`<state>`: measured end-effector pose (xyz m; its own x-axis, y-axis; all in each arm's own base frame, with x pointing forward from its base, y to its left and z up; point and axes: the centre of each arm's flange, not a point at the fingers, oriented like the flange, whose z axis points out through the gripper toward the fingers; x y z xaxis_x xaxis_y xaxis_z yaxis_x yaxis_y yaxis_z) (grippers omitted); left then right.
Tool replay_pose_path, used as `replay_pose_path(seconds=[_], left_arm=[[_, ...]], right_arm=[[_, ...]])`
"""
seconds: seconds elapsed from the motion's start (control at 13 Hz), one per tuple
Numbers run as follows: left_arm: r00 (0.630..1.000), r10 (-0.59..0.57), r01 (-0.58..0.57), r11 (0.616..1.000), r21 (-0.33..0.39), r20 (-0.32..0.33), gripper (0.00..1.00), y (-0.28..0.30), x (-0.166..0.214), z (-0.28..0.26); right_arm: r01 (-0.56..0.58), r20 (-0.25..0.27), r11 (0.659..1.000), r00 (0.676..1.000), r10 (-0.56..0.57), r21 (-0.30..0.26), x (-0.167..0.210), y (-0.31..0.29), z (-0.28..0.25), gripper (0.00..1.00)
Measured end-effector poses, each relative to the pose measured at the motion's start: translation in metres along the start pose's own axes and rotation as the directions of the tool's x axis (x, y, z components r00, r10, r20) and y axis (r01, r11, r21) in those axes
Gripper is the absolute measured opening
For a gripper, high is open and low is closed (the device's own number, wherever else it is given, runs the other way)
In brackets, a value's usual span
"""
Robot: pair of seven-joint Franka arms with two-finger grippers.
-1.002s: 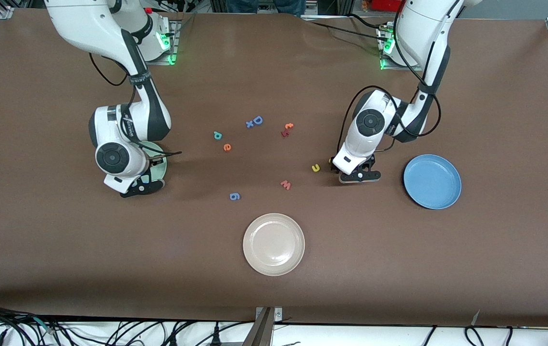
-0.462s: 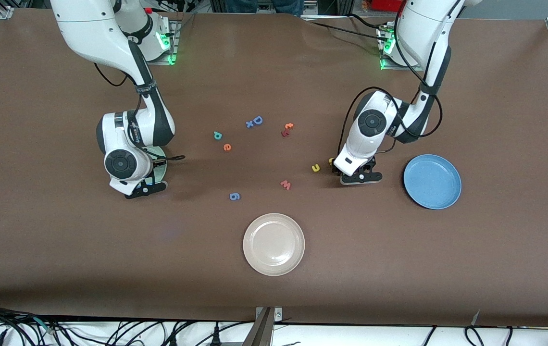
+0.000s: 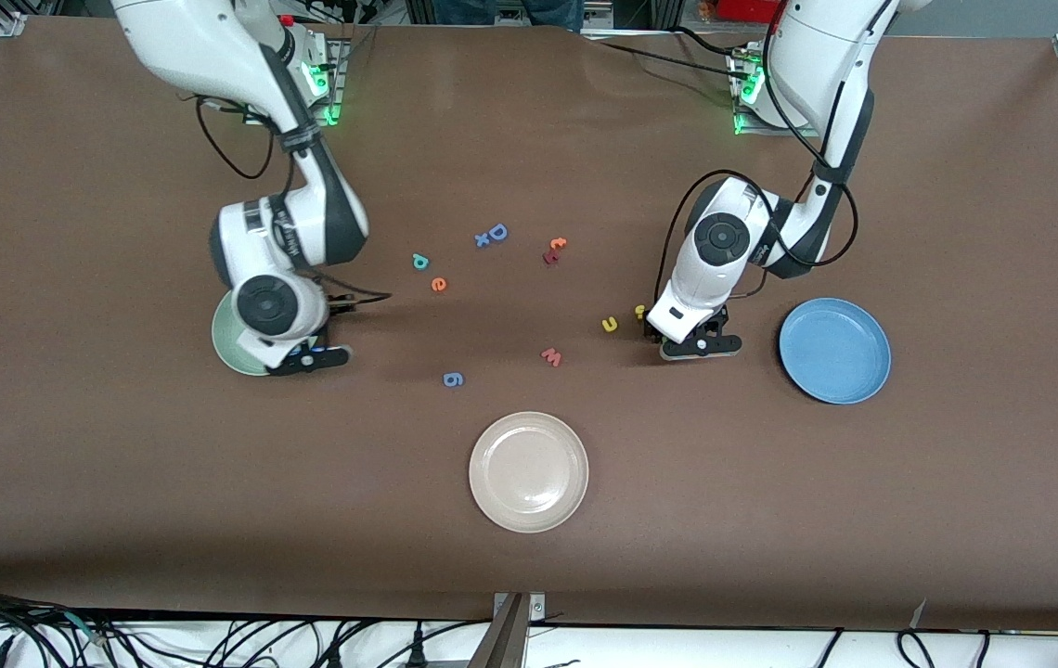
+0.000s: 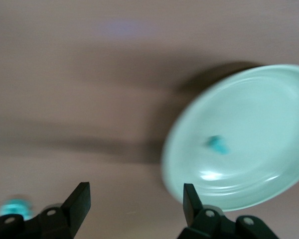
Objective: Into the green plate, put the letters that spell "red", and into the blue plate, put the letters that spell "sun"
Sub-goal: 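Put the green u on the blue plate while the right gripper grasps 'e'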
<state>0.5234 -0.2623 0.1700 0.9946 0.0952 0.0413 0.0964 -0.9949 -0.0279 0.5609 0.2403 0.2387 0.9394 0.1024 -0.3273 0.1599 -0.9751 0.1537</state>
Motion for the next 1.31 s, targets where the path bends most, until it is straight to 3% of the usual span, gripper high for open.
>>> replay_pose_path(seconds=[0.15,0.23,0.46,0.85,1.08,1.31], left_arm=[[1.000,0.001,-0.001,1.000,-0.002,-0.004,0.74,0.000,-0.001,0.005],[1.000,0.004,-0.004,1.000,-0.005,-0.008,0.69,0.002,-0.001,0.005],[1.000,0.008,-0.008,1.000,-0.010,-0.016,0.37,0.006,0.001,0.002],[0.999,0.030,-0.030,1.000,-0.005,-0.033,0.28,-0.001,0.008,-0.004],[0.981,0.180,-0.177,0.983,0.041,-0.067,0.28,-0.058,0.048,-0.026],[0.951,0.304,-0.300,0.951,0.081,-0.049,0.28,-0.136,0.081,-0.061]], right_arm=[[-0.066,-0.013,0.998,0.998,0.067,0.018,-0.015,-0.052,-0.002,0.84],[-0.072,-0.030,0.997,0.997,0.073,0.031,-0.019,-0.071,-0.003,0.84],[-0.091,-0.076,0.993,0.992,0.097,0.074,-0.029,-0.106,0.001,0.78],[-0.120,-0.148,0.984,0.979,0.139,0.135,-0.041,-0.127,0.037,0.74],[-0.131,-0.161,0.980,0.975,0.155,0.151,-0.051,-0.132,0.058,0.74],[-0.130,-0.164,0.979,0.974,0.156,0.156,-0.056,-0.141,0.057,0.71]])
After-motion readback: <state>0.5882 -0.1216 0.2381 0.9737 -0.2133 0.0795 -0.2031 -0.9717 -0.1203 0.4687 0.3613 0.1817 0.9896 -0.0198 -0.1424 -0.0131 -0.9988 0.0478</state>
